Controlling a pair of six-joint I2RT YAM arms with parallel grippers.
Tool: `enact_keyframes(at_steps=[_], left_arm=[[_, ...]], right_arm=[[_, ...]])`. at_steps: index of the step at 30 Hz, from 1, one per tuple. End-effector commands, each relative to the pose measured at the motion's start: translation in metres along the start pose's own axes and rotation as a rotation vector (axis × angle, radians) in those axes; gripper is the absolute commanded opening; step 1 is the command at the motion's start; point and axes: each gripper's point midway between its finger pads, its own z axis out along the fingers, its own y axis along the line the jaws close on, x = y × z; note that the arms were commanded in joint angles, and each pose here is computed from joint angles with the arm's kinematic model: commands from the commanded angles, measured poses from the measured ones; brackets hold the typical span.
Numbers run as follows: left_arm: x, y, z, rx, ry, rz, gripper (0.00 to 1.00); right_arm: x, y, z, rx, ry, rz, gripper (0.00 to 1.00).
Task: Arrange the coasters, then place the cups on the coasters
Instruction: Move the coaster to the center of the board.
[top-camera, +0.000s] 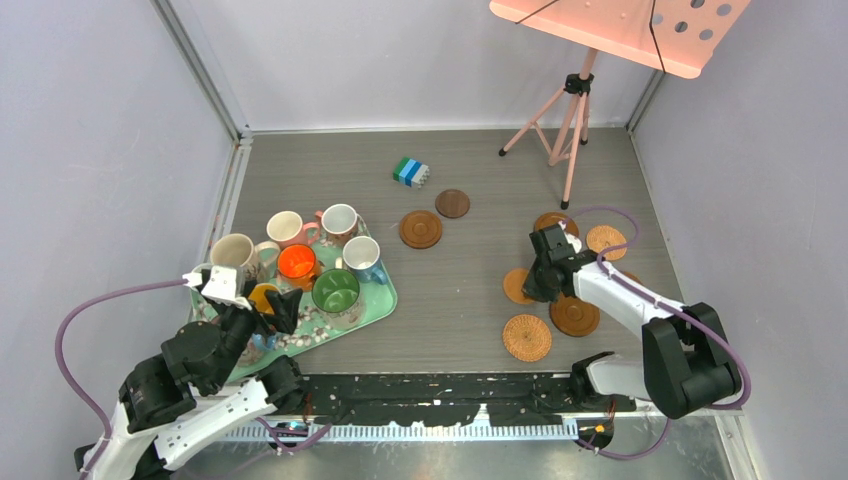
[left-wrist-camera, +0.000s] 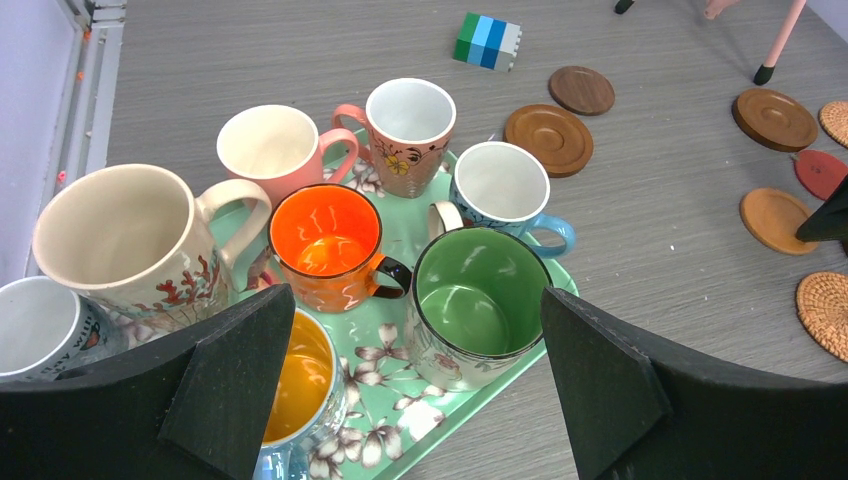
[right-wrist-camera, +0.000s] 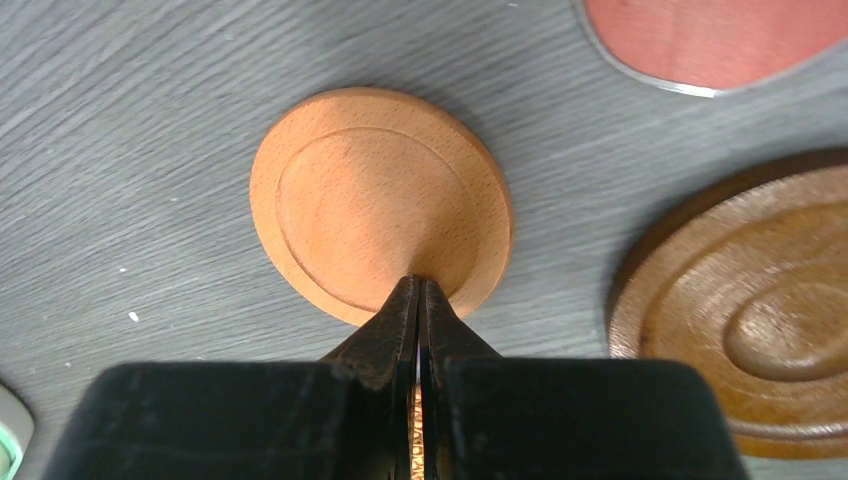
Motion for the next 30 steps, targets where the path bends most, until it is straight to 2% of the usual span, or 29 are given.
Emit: enact_keyframes(at_steps=[1, 8, 17, 23, 26, 30], left_arm=[[-0.004, 0.0, -0.002, 0.012, -0.023, -0.013, 0.97], [-0.005, 0.0, -0.002, 0.012, -0.025, -0.015, 0.97], [-0.004, -0.001, 0.0, 0.011, -0.017, -0.005, 0.97], [-0.003, -0.001, 0.0, 0.009, -0.015, -0.003, 0.97], [-0.003, -0.002, 0.0, 0.008, -0.013, 0.0, 0.97], [-0.003, -0.002, 0.001, 0.01, -0.01, 0.003, 0.97]], right_arm=[[-0.002, -0.029, -0.009, 0.147, -0.026, 0.043, 0.05], [-0.01, -0.02, -0.016, 0.123, -0.031, 0.039, 0.05], [-0.033, 0.019, -0.039, -0.065, -0.092, -0.038, 0.05], [-0.035, 0.034, -0.037, -0.14, -0.096, -0.091, 0.05], [-0.033, 0.074, -0.043, -0.37, -0.086, -0.204, 0.1], [-0.044, 0.104, -0.054, -0.511, -0.153, -0.31, 0.18]])
